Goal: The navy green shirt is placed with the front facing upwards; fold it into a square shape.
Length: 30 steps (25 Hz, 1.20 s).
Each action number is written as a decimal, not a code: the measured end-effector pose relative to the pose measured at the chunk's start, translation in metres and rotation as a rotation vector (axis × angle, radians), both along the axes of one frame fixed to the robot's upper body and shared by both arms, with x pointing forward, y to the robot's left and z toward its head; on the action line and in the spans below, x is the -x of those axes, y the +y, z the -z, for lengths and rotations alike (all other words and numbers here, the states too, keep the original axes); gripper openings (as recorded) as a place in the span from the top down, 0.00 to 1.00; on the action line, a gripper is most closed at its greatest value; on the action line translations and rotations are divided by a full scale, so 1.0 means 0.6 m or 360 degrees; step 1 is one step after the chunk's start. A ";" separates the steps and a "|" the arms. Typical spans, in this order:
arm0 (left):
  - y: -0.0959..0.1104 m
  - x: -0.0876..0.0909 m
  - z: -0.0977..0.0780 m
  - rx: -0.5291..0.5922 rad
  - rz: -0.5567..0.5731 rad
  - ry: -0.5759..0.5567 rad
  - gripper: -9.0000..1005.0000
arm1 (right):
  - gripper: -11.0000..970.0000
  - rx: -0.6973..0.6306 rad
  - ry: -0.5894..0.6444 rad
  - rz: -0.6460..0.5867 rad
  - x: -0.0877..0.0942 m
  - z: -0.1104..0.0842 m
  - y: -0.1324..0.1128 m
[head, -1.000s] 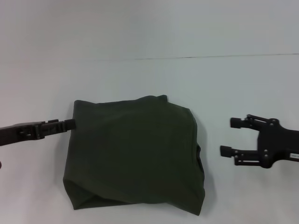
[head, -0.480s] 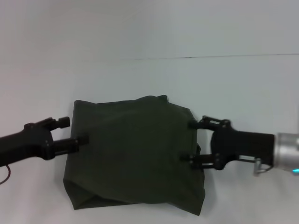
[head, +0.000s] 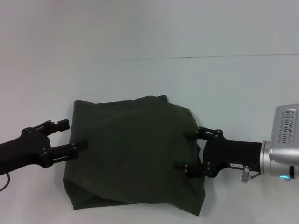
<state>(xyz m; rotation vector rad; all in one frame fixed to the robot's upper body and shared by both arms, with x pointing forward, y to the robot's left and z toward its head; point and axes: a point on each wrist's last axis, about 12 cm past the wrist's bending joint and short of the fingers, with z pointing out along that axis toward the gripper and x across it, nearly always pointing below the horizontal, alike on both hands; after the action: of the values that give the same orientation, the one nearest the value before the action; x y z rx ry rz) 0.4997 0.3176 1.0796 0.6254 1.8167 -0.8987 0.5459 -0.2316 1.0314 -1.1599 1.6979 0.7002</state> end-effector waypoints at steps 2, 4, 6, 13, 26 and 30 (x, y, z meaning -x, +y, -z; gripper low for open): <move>-0.002 0.000 0.001 0.0010 0.0008 0.0005 0.09 | 0.05 0.0018 0.0007 0.0021 0.001 0.004 -0.005; -0.006 0.000 0.003 0.0021 0.0018 0.0011 0.09 | 0.05 0.0035 0.0012 0.0039 0.002 0.007 -0.008; -0.008 -0.001 0.003 0.0025 0.0027 0.0013 0.09 | 0.05 0.0050 0.0014 0.0054 0.003 0.010 -0.011; -0.008 0.000 0.003 0.0019 0.0042 0.0018 0.09 | 0.05 0.0047 0.0014 0.0066 0.004 0.011 -0.014; 0.025 0.042 0.009 -0.0239 0.0134 -0.0008 0.09 | 0.05 -0.0185 0.0020 0.0161 0.074 -0.012 -0.101; 0.027 0.054 0.019 -0.0270 0.0135 -0.0036 0.09 | 0.05 -0.0199 0.0069 0.0219 0.109 0.006 -0.117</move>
<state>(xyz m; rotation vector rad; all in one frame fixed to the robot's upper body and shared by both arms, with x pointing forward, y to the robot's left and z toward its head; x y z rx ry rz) 0.4673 0.3338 1.0684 0.8212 1.8706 -0.7948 0.4806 -0.3021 1.0280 -0.9382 1.7263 0.7389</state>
